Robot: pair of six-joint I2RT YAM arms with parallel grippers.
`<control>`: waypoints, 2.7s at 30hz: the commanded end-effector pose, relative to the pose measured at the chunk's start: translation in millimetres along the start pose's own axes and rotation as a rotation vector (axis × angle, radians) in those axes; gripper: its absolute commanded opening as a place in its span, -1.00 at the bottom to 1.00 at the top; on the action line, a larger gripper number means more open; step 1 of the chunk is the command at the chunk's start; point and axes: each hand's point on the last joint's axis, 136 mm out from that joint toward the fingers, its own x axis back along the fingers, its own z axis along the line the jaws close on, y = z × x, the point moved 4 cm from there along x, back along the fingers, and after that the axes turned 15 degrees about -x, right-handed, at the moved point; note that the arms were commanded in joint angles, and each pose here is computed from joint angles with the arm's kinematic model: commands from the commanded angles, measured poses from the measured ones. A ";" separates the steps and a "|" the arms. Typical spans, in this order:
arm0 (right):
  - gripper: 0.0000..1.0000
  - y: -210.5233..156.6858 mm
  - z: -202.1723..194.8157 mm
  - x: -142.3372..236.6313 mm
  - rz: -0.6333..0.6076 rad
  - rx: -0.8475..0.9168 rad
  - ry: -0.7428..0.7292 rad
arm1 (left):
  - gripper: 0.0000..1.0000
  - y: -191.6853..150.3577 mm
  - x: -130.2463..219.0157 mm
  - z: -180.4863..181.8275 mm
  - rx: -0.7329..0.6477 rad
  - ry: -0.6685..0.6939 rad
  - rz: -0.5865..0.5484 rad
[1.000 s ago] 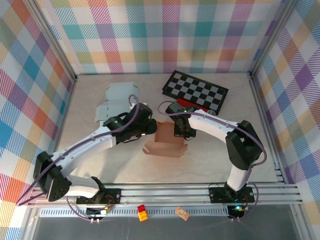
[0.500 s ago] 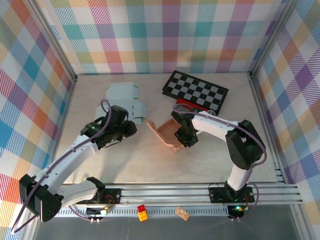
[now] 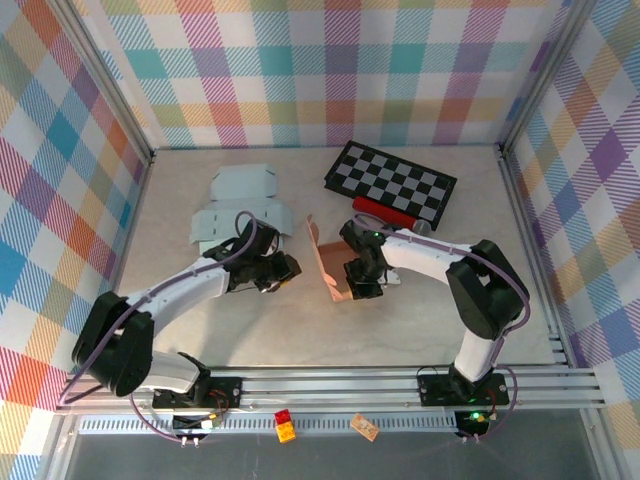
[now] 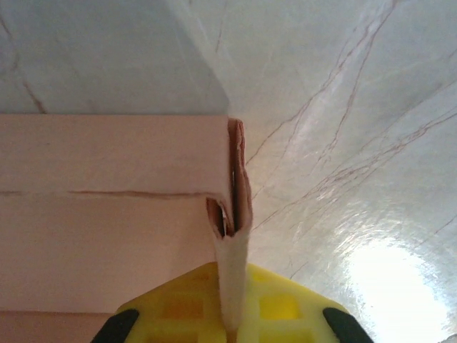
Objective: Fold the paper box
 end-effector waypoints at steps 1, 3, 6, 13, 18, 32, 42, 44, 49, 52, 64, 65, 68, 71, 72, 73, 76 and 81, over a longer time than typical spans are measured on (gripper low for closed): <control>-0.59 -6.8 -5.0 -2.2 0.041 -0.035 -0.032 | -0.34 19.9 -4.6 -22.0 0.019 -0.107 -0.036; -0.38 -7.5 -6.9 -0.1 0.050 -0.032 -0.035 | -0.35 22.9 -8.8 -23.4 0.026 -0.110 -0.035; -0.06 -7.5 -10.1 6.5 0.061 -0.013 -0.032 | -0.34 29.5 -9.3 -28.1 0.024 -0.114 -0.049; 0.46 -0.7 -2.7 67.5 -0.029 0.225 0.089 | -0.34 38.5 -9.8 -34.9 0.009 -0.112 -0.061; 0.46 -15.6 20.6 116.1 -0.081 0.679 0.272 | -0.34 42.0 -8.3 -38.5 0.002 -0.115 -0.070; 0.28 -99.9 31.5 133.2 0.175 1.506 0.312 | -0.33 42.3 -8.8 -39.7 -0.003 -0.109 -0.068; -0.17 -105.0 47.1 118.2 0.151 1.464 0.265 | -0.33 40.5 -8.5 -40.4 -0.007 -0.103 -0.070; -0.30 -104.7 49.2 116.4 0.139 1.449 0.262 | -0.33 40.3 -7.8 -40.7 -0.008 -0.102 -0.072; -0.80 -102.3 55.1 118.1 0.092 1.376 0.277 | -0.29 42.4 2.9 -44.4 -0.028 -0.090 -0.092; -1.00 -101.0 58.3 125.3 0.037 1.298 0.316 | -0.24 41.8 19.0 -44.8 -0.052 -0.058 -0.105; -1.00 -38.4 49.3 146.4 -0.248 0.389 0.398 | -0.20 9.7 96.7 -27.7 -0.167 0.032 -0.151; -1.00 -35.3 48.4 150.3 -0.277 0.309 0.386 | -0.20 5.6 100.4 -25.1 -0.175 0.037 -0.147; -1.00 -30.2 46.5 163.7 -0.377 0.097 0.320 | -0.20 -3.1 107.9 -20.2 -0.203 0.045 -0.130; -1.00 -34.3 52.5 161.4 -0.394 -0.025 0.305 | -0.20 -8.7 108.2 -19.7 -0.241 0.044 -0.092; -1.00 -36.1 54.8 158.6 -0.384 -0.054 0.311 | -0.20 -9.9 107.7 -20.0 -0.251 0.042 -0.080; -1.00 -36.6 57.2 155.0 -0.377 -0.088 0.317 | -0.20 -10.6 107.0 -20.0 -0.264 0.043 -0.071; -1.00 -39.0 65.2 145.0 -0.352 -0.141 0.338 | -0.20 -11.4 104.2 -17.6 -0.297 0.061 -0.053; -1.00 -42.1 70.8 134.7 -0.320 -0.166 0.340 | -0.20 -11.4 97.2 -15.9 -0.313 0.068 -0.033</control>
